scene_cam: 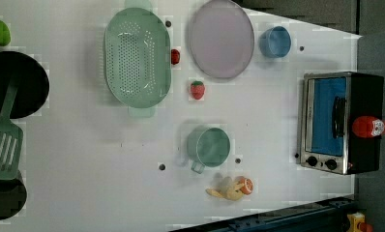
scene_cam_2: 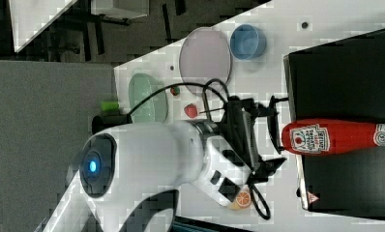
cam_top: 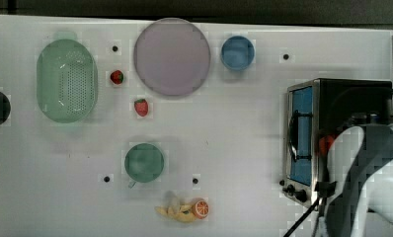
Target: Pick Ketchup from oven and place it on table.
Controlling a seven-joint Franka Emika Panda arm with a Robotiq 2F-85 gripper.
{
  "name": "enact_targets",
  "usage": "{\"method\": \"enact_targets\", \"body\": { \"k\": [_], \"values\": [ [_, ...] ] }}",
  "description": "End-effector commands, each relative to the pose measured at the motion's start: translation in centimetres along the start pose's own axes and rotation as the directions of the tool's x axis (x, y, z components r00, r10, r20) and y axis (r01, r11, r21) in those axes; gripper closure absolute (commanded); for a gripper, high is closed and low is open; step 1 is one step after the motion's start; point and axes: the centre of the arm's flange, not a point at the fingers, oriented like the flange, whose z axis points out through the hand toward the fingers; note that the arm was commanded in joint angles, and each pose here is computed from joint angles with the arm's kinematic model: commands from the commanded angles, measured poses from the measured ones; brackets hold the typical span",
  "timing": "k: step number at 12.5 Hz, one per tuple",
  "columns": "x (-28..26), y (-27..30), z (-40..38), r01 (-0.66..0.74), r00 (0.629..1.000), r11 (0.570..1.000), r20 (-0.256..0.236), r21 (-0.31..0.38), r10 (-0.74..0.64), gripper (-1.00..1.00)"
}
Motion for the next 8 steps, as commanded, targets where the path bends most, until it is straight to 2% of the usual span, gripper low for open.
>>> {"method": "enact_targets", "body": {
  "k": [1, 4, 8],
  "values": [
    [2.9, 0.7, 1.9, -0.085, 0.996, 0.996, 0.003, 0.029, 0.085, -1.0],
    [3.9, 0.0, 4.6, -0.118, 0.993, 0.992, -0.017, 0.041, 0.119, -1.0],
    [4.1, 0.0, 8.1, -0.145, 0.989, 0.989, 0.008, -0.006, 0.145, -1.0]
  ]
}}
